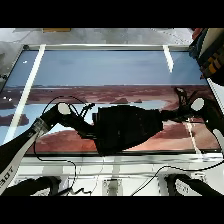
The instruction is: Fold the clothes and pants, and hang the long-sleeved shirts on hangers.
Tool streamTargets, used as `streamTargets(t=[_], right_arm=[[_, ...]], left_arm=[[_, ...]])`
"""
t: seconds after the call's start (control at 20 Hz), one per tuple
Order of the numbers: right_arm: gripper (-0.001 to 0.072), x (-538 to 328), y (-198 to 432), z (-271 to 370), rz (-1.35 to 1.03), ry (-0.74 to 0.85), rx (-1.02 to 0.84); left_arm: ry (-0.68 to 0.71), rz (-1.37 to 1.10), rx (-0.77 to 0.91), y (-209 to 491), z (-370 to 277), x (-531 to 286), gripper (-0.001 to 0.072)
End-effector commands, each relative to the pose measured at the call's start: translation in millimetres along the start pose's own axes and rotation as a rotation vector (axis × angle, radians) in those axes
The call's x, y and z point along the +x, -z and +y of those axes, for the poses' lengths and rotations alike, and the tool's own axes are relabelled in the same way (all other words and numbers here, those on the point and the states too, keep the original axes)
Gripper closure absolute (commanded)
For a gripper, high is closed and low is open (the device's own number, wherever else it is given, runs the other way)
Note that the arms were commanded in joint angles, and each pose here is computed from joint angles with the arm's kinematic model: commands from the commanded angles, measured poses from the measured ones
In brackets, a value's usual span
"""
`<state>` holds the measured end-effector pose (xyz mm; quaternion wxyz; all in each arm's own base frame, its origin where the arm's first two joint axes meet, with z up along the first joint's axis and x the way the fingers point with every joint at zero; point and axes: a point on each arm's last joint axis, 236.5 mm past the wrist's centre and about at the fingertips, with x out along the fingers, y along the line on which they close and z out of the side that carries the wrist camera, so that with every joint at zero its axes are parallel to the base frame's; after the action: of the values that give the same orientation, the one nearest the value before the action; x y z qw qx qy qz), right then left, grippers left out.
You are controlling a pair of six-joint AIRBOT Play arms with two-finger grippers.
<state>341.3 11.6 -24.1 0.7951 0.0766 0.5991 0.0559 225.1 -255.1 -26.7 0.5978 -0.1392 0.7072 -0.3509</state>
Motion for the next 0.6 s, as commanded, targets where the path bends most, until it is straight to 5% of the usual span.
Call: streamTargets(t=[0.0,0.2,0.35,0.55], right_arm=[[0.0093,-10,-40,-16,-0.121,0.065,-0.03],[0.0094,2,-33,-50,0.066,0.001,0.071],[0.0092,18,-5,-29,0.247,-0.296,0.09],[0.0086,44,-13,-10,0.242,-0.471,0.125]], left_arm=[[-0.004,-0.021,-0.009,-4,3,0,0.0014],[-0.003,-0.046,-0.034,-10,10,-6,0.0015],[-0.003,-0.06,-0.049,-14,15,-11,0.0016],[-0.01,-0.092,-0.054,-21,18,-13,0.0019]])
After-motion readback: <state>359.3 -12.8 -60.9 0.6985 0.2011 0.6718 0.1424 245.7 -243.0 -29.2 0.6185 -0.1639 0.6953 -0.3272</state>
